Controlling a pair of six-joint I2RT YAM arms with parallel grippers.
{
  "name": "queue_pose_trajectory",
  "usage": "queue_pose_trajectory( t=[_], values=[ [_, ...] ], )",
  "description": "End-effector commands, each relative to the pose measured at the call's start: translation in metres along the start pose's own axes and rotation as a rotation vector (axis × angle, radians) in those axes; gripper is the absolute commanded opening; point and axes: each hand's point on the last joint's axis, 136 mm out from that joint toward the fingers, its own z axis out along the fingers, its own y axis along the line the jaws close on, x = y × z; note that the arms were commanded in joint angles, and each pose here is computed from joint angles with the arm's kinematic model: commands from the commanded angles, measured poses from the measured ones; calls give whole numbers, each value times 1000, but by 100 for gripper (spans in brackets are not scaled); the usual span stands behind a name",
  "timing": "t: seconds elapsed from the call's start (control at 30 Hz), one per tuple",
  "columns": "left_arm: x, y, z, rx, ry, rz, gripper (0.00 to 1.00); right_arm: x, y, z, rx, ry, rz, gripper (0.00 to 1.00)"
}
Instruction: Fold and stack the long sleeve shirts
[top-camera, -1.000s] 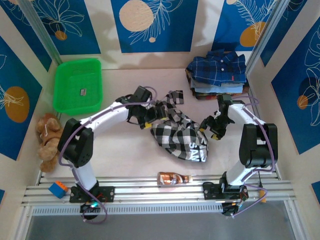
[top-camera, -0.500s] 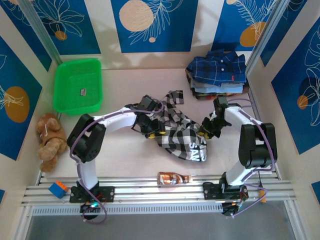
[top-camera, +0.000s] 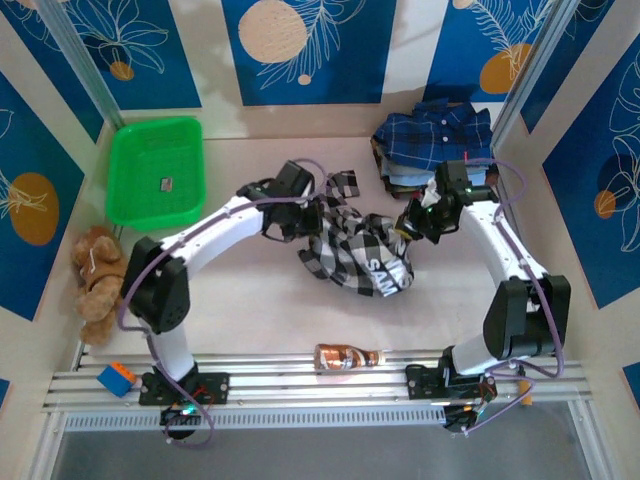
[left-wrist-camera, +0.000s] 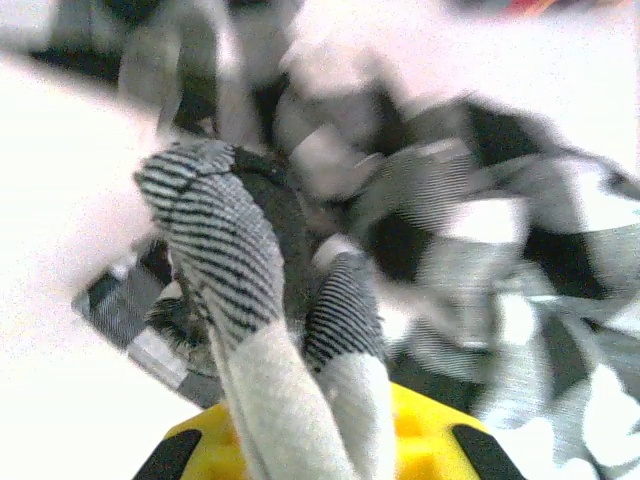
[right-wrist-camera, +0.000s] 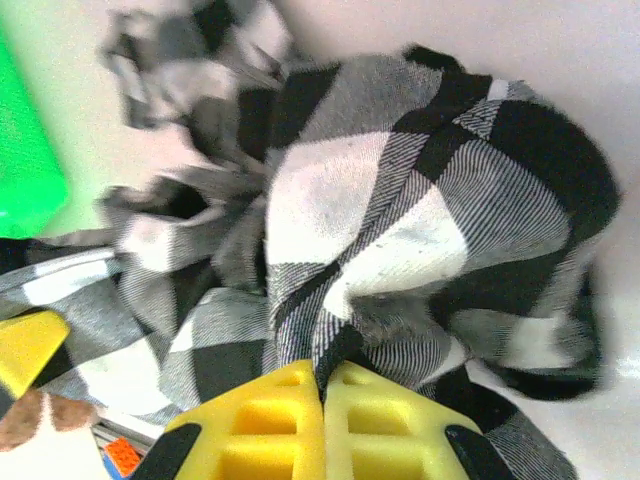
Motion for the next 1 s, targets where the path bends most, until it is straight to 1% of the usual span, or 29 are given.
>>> queue_pose_trajectory(
  t=[0.0, 0.1, 0.27, 0.33, 0.4, 0.47, 0.53, 0.6, 0.7, 0.8, 0.87, 0.9, 0.97],
  values=[
    [-44, -20, -75, -7, -185, 116, 1, -16, 47, -42, -115, -82, -62, 0],
    [-80, -40, -135, 11, -354, 180, 2, -44, 76, -80, -154, -186, -121, 0],
    [-123, -70, -236, 31, -636, 288, 3, -87, 119, -146, -213, -345, -188, 0],
    [-134, -79, -274, 27, -743, 332, 4, -94, 136, -166, -247, -378, -221, 0],
    [-143, -80, -310, 2, -847, 350, 4, -98, 151, -185, -271, -409, -253, 0],
    [-148, -84, -337, 12, -921, 373, 4, -100, 161, -200, -284, -439, -271, 0],
    [-149, -85, -354, 11, -968, 398, 5, -100, 168, -212, -297, -464, -286, 0],
    [-150, -72, -357, -45, -972, 394, 5, -98, 170, -215, -304, -465, -284, 0],
    [-148, -47, -343, -106, -932, 363, 5, -95, 159, -198, -269, -416, -254, 0],
    [-142, -15, -309, -192, -870, 343, 6, -87, 142, -162, -206, -328, -221, 0],
    [-136, 15, -288, -224, -820, 267, 5, -77, 132, -131, -181, -253, -208, 0],
    [-132, 24, -283, -225, -809, 242, 5, -71, 128, -118, -164, -227, -210, 0],
    [-123, 48, -271, -279, -792, 197, 5, -59, 117, -93, -128, -180, -203, 0]
  ],
)
